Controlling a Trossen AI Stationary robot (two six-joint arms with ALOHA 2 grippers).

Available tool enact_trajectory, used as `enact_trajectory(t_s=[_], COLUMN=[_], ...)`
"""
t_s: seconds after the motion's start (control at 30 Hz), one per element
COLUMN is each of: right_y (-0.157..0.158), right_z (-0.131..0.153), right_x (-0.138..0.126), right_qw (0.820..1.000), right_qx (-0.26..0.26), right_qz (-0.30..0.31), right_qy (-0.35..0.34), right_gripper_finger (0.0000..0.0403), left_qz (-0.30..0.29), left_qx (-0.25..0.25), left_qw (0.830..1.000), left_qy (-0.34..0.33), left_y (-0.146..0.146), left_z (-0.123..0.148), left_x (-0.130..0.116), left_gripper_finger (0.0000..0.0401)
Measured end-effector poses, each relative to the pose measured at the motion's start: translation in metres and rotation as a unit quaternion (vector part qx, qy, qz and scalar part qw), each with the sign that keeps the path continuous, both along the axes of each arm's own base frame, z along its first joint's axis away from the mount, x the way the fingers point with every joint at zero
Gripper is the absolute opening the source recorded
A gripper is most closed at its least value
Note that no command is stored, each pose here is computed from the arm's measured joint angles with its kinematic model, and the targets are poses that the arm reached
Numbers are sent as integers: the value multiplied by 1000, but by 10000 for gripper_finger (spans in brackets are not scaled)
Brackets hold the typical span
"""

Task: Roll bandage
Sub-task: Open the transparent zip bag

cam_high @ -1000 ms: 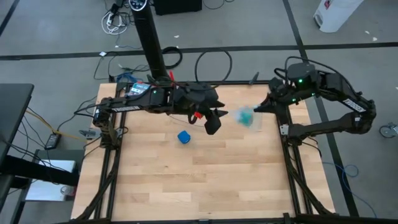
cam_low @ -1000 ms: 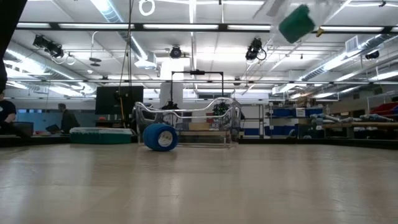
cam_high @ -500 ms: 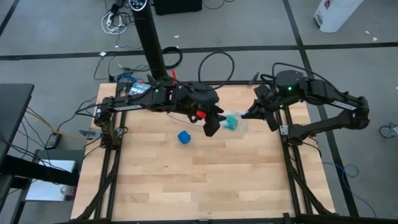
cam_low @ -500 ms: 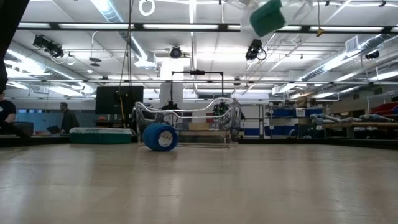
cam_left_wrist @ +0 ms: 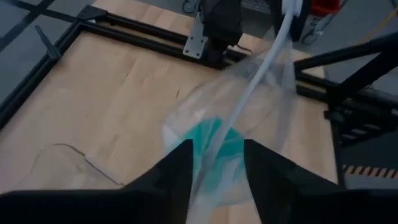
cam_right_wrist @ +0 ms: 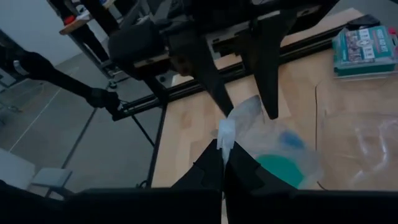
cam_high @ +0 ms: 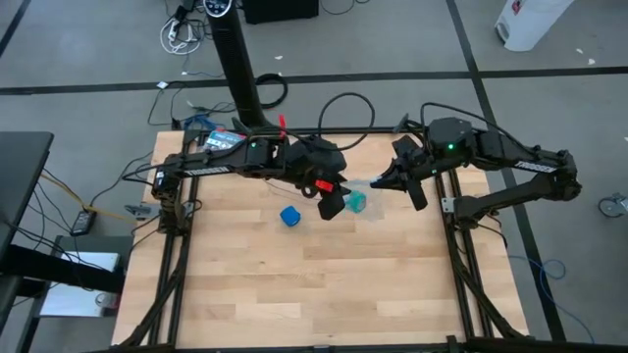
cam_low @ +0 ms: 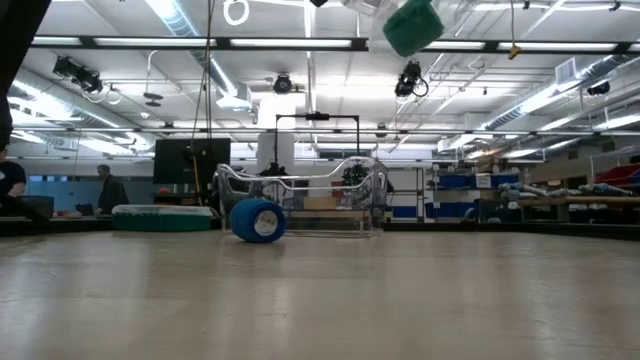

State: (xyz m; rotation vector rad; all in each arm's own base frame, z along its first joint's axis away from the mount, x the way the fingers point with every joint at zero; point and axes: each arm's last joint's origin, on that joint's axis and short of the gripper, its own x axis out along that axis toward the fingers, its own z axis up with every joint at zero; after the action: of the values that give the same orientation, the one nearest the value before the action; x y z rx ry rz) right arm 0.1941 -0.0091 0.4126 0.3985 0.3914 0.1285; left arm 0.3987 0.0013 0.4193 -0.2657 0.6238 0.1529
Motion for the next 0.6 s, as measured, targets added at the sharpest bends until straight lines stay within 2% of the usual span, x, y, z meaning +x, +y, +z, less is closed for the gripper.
enact_trajectory(t_s=[0.07, 0.2, 0.37, 0.5, 0.6], right_y=[0, 2, 4, 8, 9], right_z=[0, 0, 0, 5, 5], right_x=[0, 0, -1, -14, -26], right_qw=[1000, 1000, 999, 995, 994], right_qx=[0, 4, 36, 87, 95], right_qz=[0, 7, 18, 48, 40], right_qy=[-1, -1, 9, 7, 24], right_gripper_finger=[0, 0, 16, 50, 77], left_qz=[-2, 1, -11, -31, -67], left_qx=[14, 18, 42, 70, 94], left_qw=[1000, 1000, 999, 997, 993], left_qy=[4, 5, 5, 12, 10], left_y=[0, 3, 7, 9, 11], left_z=[-1, -1, 0, -1, 2], left_x=[0, 0, 0, -1, -3], left_gripper_finger=[115, 18, 6, 4, 4])
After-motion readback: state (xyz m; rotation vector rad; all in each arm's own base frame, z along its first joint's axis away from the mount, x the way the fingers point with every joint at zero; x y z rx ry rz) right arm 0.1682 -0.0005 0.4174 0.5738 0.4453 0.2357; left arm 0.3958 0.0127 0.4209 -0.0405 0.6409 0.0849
